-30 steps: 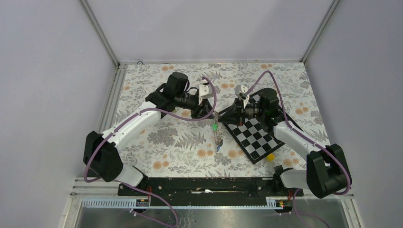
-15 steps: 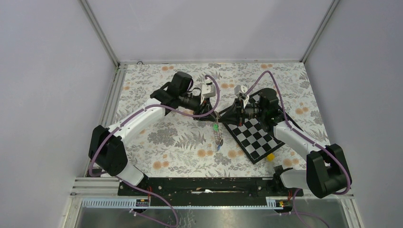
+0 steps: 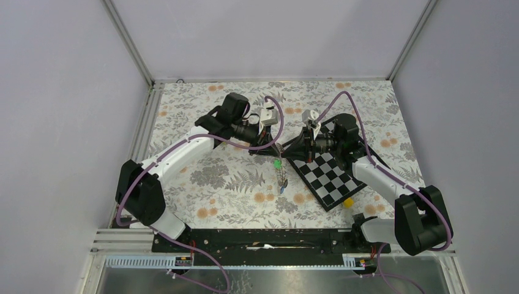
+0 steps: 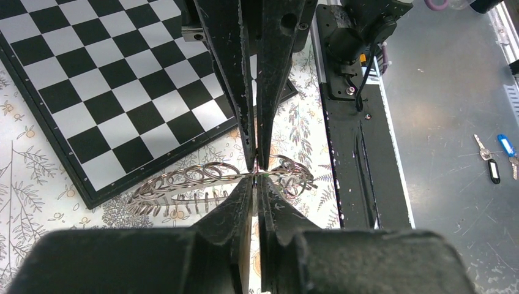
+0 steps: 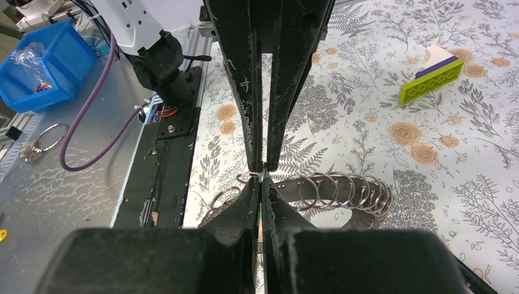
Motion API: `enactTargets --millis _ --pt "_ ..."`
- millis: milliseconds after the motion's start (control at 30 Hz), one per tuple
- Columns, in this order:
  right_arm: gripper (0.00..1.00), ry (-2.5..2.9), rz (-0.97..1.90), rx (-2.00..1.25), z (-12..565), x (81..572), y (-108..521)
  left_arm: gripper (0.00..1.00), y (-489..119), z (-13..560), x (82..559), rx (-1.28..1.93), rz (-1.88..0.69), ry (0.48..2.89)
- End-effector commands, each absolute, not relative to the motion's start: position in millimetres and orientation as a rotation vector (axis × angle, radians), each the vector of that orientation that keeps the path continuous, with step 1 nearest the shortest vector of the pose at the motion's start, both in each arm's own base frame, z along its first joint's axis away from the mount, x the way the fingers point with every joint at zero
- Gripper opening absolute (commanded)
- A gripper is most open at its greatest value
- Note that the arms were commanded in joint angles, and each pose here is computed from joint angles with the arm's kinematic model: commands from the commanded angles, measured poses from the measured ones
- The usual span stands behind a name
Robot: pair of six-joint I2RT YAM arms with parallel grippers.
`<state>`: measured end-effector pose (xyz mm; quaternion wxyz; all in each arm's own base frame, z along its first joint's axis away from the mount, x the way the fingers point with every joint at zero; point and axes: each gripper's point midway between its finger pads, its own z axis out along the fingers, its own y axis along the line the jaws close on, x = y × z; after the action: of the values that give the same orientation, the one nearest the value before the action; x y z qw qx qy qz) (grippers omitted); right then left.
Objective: Put the keys on the keyring
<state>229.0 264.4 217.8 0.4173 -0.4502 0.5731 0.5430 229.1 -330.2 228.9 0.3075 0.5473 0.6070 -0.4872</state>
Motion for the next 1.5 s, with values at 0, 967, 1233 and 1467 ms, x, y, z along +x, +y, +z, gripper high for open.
enactTargets --millis 0,967,1233,1467 --pt "0.0 1.362 1.328 -1.159 230 231 267 0.06 -339 245 232 1.458 -1.316 1.522" --pt "0.41 1.298 1.14 -1.229 241 233 258 0.0 -339 245 247 1.673 -0.736 1.683" --pt "0.33 1.305 1.155 -1.208 239 235 259 0.0 -346 244 238 1.684 -0.777 1.68" --pt "0.29 1.328 1.18 -1.209 228 236 261 0.0 -346 246 235 1.683 -0.796 1.675"
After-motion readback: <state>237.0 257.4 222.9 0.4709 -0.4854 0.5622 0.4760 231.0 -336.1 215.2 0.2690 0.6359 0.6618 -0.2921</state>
